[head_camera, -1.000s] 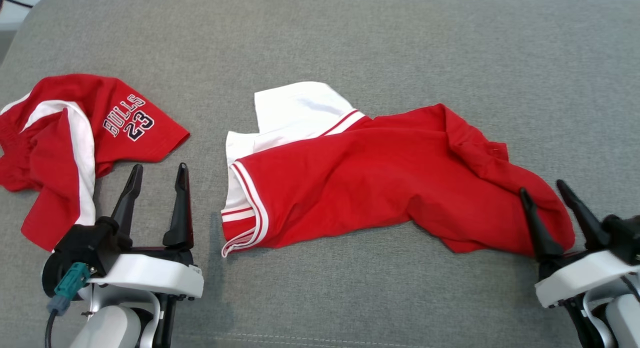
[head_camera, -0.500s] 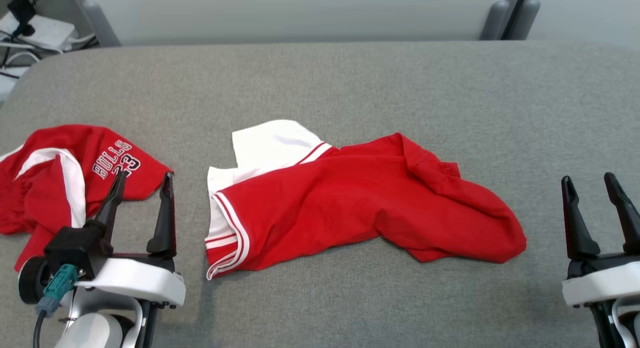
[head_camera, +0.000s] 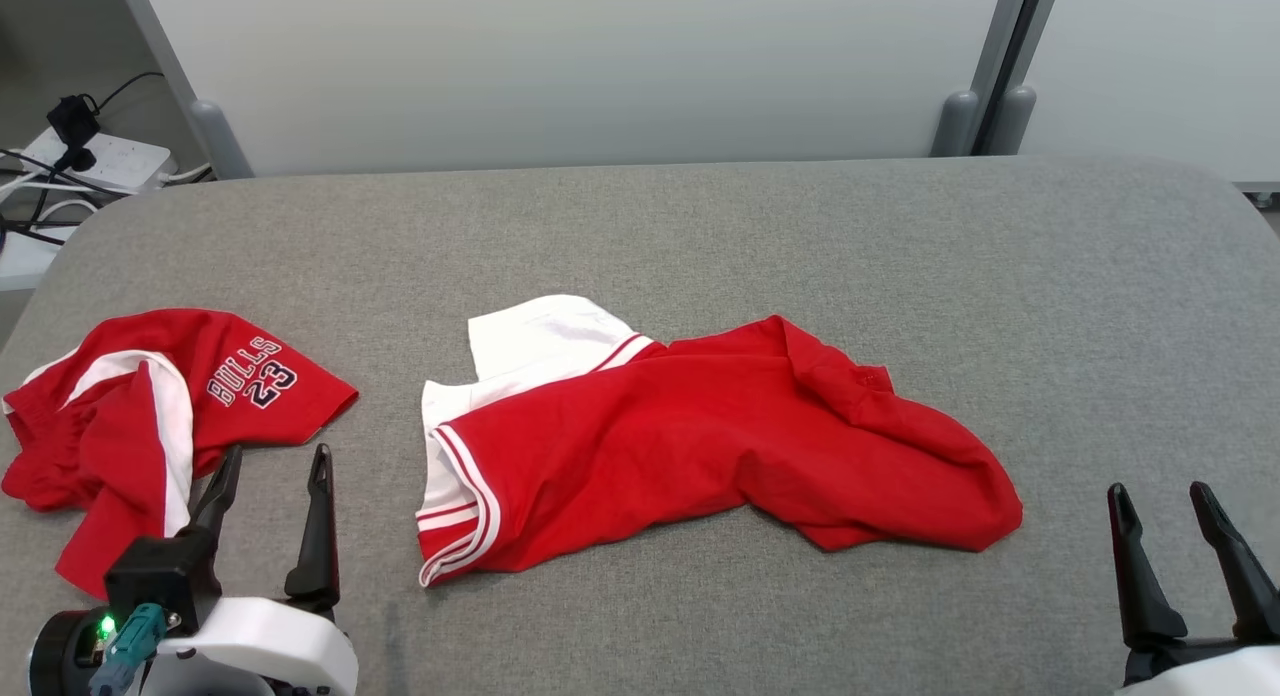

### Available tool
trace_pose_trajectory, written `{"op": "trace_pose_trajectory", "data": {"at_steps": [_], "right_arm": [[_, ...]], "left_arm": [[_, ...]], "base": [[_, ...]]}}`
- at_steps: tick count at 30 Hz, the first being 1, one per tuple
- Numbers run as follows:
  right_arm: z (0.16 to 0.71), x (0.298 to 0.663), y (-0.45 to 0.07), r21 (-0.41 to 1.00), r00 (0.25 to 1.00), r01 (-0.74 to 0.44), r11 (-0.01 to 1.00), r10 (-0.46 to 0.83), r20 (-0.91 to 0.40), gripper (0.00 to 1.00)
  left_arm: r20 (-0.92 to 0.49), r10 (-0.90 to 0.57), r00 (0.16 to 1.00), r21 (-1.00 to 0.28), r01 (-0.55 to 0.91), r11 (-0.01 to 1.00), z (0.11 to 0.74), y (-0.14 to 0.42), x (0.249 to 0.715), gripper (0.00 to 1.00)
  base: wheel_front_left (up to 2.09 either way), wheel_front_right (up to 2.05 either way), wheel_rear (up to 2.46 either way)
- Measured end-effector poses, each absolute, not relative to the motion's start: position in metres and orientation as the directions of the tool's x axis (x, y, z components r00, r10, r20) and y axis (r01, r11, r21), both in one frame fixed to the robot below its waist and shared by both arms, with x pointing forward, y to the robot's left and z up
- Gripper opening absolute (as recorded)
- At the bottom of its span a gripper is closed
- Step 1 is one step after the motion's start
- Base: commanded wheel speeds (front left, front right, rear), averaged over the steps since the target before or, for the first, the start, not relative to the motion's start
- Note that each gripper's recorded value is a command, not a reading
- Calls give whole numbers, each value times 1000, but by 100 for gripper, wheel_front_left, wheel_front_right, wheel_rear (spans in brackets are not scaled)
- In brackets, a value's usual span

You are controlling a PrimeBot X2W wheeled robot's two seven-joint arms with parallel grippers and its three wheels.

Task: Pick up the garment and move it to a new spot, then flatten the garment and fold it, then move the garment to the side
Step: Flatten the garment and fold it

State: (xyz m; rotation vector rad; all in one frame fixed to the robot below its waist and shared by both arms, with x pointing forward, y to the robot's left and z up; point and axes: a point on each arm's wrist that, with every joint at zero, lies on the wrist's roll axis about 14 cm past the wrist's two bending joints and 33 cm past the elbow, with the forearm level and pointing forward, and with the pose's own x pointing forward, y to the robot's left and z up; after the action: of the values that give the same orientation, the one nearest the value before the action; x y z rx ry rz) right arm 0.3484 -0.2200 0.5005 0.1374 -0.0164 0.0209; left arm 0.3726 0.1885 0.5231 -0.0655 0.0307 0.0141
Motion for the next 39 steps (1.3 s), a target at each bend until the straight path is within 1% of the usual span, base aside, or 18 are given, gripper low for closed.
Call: {"op": "trace_pose_trajectory", "data": {"at_steps": [6,11,26,30,34,37,39], "right_arm": [[495,333,-216,174,1000,0,985,0,1,100],[498,332,-214,175,1000,-1,984,0,5,100],[500,332,-218,174,1000,12,985,-13,6,100],[497,332,-219,182,1000,17,983,-16,-8,100],[494,345,-219,198,999,9,980,-2,-33,100],[495,364,-220,205,998,-13,979,24,-51,100],[493,380,-222,234,997,-19,972,37,-72,100]], "left_arm": [[-46,52,998,-67,-55,996,519,198,362,100],[-51,56,997,-72,-60,996,518,198,359,100],[-68,33,997,-76,-38,996,515,191,361,100],[-107,-8,994,-85,-1,996,508,181,362,100],[-127,-87,988,-100,74,992,510,165,381,100],[-148,-153,977,-121,135,983,513,153,404,100],[-169,-192,967,-127,172,977,512,146,422,100]], "base": [[0,0,0],[0,0,0],[0,0,0],[0,0,0],[0,0,0],[0,0,0],[0,0,0]]}}
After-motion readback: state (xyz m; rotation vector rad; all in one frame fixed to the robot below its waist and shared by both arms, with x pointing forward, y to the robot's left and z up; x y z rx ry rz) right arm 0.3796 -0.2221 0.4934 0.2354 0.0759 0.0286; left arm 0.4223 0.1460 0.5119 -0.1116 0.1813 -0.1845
